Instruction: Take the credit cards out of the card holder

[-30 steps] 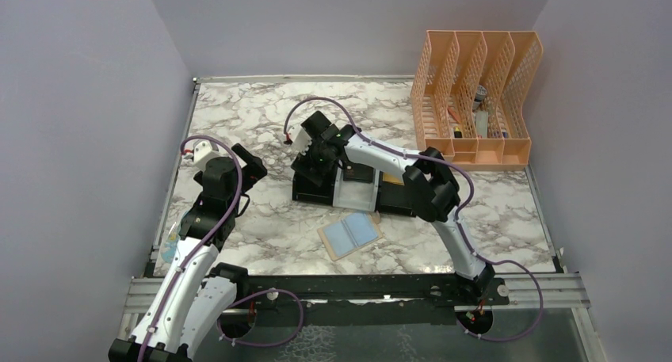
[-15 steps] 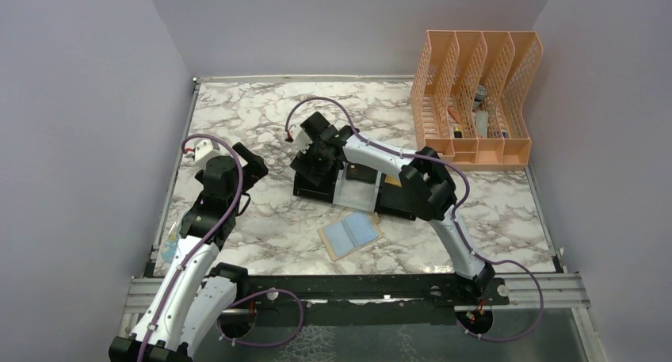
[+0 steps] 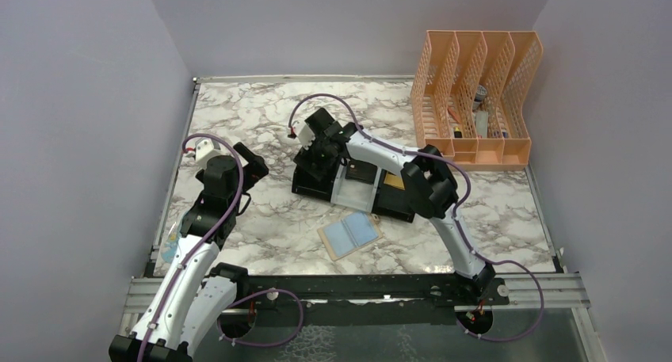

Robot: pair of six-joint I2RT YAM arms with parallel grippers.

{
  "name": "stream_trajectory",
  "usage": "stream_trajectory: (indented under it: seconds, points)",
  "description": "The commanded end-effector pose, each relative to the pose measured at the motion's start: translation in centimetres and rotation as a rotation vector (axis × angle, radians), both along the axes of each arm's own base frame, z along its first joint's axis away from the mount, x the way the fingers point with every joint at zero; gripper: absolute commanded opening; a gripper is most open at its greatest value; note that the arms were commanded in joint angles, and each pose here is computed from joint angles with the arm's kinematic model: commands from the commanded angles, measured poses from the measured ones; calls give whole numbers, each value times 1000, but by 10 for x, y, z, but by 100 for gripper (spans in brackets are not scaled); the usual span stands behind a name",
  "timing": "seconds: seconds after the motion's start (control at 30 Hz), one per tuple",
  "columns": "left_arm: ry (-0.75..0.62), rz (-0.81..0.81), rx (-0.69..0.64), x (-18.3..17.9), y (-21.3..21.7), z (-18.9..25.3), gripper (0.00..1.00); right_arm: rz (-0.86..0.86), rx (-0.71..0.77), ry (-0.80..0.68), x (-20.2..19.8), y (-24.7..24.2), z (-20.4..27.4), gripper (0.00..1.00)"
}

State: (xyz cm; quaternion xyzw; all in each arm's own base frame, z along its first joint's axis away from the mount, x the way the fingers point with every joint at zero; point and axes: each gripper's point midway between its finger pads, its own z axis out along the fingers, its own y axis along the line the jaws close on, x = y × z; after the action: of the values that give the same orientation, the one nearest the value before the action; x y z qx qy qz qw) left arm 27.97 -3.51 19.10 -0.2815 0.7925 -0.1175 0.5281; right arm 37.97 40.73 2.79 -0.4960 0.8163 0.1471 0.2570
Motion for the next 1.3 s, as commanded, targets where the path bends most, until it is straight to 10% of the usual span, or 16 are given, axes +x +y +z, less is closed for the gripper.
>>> stream_trajectory:
  seconds: [0.0, 0.47, 0.93, 1.27]
  points:
    - [-38, -22, -10, 5, -4, 13, 94, -3, -121, 212, -39, -28, -60, 79]
    - [-32, -23, -11, 5, -4, 10, 94, 54, -113, 242, -48, -27, -61, 59]
    - [-32, -25, -8, 8, -5, 10, 94, 73, -175, 204, -46, -32, -71, 79]
    - [-30, -24, -3, 8, -4, 9, 94, 21, -242, 175, -48, -45, -97, 61]
